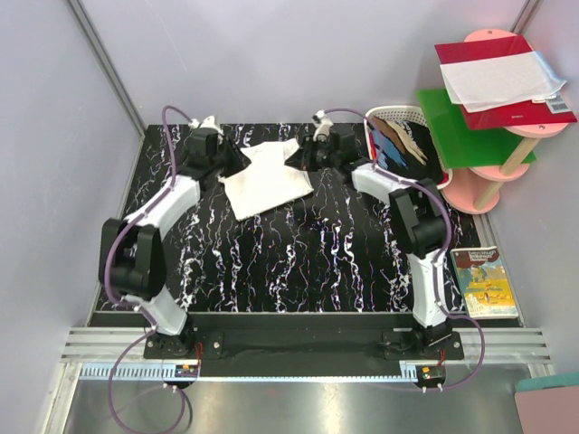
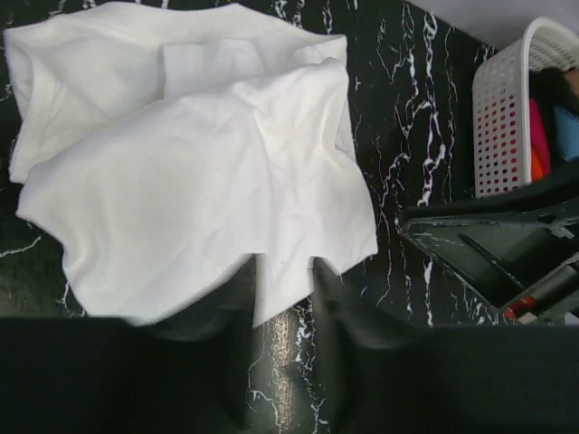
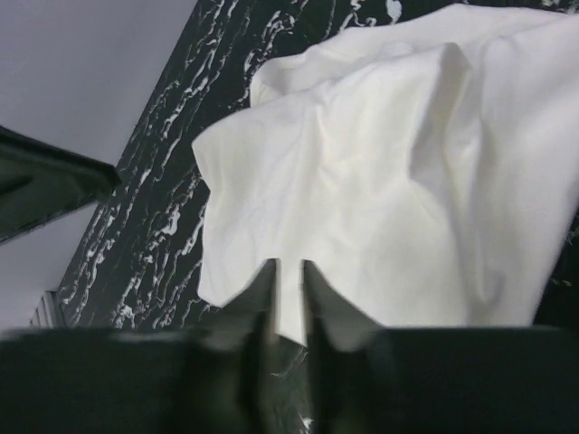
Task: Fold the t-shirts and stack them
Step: Fold the tshirt
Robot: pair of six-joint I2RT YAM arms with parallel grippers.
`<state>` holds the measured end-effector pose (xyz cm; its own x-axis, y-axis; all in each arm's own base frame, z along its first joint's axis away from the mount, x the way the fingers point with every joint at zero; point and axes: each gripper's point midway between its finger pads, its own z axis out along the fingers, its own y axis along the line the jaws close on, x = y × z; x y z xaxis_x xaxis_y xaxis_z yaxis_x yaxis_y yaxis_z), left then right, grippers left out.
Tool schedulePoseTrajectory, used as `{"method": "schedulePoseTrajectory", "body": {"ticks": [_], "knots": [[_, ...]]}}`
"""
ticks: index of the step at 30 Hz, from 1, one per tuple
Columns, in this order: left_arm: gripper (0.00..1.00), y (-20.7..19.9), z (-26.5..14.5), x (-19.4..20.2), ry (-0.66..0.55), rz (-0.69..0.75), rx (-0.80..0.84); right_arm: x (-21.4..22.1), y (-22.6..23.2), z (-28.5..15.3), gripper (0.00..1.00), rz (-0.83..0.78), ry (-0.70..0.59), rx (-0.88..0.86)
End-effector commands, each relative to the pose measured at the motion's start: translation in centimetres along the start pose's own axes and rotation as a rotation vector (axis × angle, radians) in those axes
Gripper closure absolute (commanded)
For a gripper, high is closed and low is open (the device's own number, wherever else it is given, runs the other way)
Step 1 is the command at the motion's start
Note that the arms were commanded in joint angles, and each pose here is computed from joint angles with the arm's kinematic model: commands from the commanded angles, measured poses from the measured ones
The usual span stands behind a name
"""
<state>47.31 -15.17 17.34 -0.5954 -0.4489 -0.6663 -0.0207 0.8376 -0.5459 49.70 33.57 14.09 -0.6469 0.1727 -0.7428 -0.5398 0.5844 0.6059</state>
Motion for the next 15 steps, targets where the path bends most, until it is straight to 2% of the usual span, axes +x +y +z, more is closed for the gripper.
{"method": "schedulePoseTrajectory", "body": {"ticks": [1,2,5,9,15], "knots": [[0.31,3.8,-1.4,1.0,-0.036,0.028,-0.131,0.0,1.1,1.9,0.57,-0.028,0.059,-0.028],[0.23,4.6,-1.6,0.9,-0.048,0.029,-0.172,-0.1,0.6,2.2,0.47,-0.034,0.049,-0.012],[0.07,6.3,-1.9,1.5,-0.029,0.038,-0.250,-1.0,-0.4,2.6,0.30,-0.062,0.007,0.037],[0.08,7.9,-0.7,1.9,0.007,0.032,-0.321,-1.3,-1.1,3.4,0.26,-0.063,0.001,0.058],[0.16,9.5,1.6,2.3,0.016,0.006,-0.381,-1.9,-1.6,4.5,0.26,-0.068,-0.027,0.054]]}}
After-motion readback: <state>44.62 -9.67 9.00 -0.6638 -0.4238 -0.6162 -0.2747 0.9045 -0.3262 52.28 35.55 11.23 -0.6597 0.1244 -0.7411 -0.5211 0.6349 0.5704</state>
